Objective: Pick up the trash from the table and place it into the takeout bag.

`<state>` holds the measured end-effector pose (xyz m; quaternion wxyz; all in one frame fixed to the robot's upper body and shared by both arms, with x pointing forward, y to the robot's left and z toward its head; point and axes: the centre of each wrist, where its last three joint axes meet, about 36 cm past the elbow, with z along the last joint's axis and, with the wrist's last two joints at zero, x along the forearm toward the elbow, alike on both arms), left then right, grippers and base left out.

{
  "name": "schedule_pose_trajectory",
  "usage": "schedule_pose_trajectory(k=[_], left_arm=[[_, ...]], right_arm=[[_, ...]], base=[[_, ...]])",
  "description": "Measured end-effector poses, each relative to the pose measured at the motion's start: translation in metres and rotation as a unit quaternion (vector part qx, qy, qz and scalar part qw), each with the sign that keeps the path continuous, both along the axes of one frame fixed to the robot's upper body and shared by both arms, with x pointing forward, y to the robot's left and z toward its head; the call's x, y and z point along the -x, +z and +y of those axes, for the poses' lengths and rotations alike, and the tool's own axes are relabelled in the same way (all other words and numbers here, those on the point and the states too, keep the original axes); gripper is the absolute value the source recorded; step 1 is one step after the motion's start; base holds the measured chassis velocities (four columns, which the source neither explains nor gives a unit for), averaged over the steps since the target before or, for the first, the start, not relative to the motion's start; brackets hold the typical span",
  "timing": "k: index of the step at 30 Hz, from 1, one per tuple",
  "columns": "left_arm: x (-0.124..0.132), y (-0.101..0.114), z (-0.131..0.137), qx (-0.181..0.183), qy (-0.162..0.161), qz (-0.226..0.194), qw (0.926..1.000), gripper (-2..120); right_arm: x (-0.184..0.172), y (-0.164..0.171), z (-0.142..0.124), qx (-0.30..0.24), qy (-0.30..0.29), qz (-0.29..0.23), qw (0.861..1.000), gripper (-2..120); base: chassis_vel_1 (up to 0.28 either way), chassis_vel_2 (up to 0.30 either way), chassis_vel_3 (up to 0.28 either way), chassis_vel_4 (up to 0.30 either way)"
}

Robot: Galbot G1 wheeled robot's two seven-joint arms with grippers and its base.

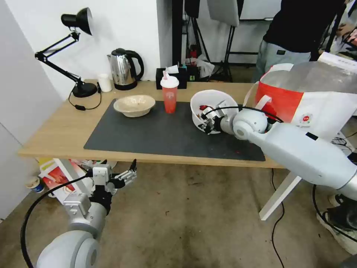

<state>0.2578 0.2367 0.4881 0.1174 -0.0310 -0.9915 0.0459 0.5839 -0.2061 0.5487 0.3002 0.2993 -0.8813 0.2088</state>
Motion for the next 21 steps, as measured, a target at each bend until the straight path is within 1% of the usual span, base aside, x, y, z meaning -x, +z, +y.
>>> schedule_pose_trajectory(k=[14, 17, 21], left_arm=[[0.001, -0.001, -0.003, 0.000, 0.001, 0.002, 1.0000, 100], [0.001, -0.001, -0.002, -0.001, 0.002, 0.002, 1.0000, 100], [0.002, -0.001, -0.002, -0.002, 0.003, 0.003, 1.0000, 100]], right_arm=[[0.005, 0.002, 0.001, -0.005, 0.006, 0.002, 1.000, 0], [0.006, 0.006, 0.003, -0.013, 0.008, 0.002, 1.000, 0], [0.006, 0.021, 0.003, -0.032, 0.010, -0.004, 0.999, 0]], base=[[0.000, 0.000, 0.000, 0.000], [0.000, 0.000, 0.000, 0.000], [0.000, 0.000, 0.000, 0.000]])
